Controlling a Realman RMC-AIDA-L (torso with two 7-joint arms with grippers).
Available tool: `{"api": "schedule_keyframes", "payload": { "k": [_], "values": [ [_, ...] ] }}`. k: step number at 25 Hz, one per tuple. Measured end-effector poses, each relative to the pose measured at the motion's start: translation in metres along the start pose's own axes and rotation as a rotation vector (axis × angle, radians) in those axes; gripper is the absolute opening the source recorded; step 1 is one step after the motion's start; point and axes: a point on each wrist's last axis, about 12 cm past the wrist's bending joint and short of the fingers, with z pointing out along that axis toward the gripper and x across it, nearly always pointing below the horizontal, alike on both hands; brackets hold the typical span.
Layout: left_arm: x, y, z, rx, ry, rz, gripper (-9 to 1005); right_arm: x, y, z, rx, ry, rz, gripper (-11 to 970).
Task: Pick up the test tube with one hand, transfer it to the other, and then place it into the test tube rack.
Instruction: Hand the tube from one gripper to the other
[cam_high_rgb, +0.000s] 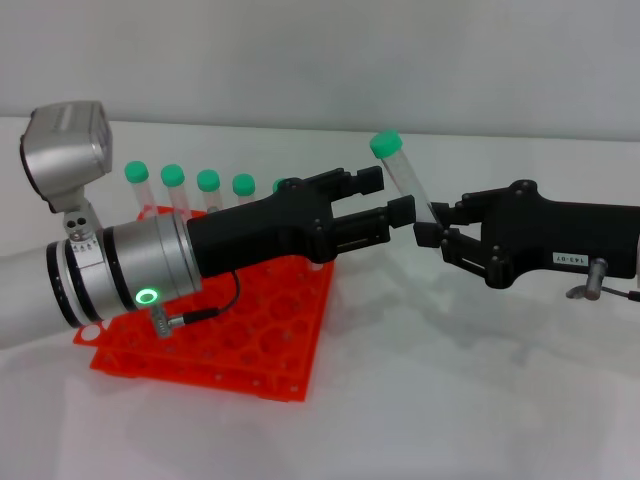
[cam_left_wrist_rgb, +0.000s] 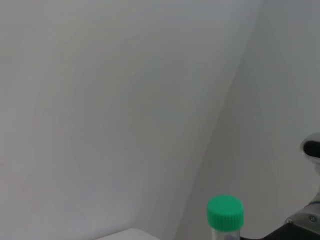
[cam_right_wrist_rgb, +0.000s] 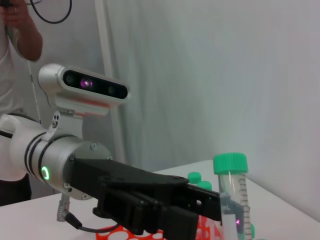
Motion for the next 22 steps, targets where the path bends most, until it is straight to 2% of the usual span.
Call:
{"api": "schedule_keyframes", "payload": {
  "k": [2, 7, 10, 22],
  "values": [
    [-0.0003, 0.0002, -0.0002, 0.000, 0.000, 0.001, 847, 0.0007, 0.0001, 0.0004, 0.000, 0.002, -0.005, 196],
    [-0.0006, 0.0004, -0.0005, -0.001, 0.001, 0.002, 676, 0.0021, 0.0049, 0.0053, -0.024, 0.013, -0.025, 196],
    [-0.0008, 0.0007, -0.0008, -0.003, -0.001, 0.001, 486, 0.0020, 0.0067, 0.0073, -0.032, 0.017, -0.039, 196],
    [0.0012, -0.0004, -0.0020, 0.003, 0.005, -0.001, 464, 0.0035, 0.0045, 0.0079, -0.016, 0.020, -0.043, 196]
  ]
}}
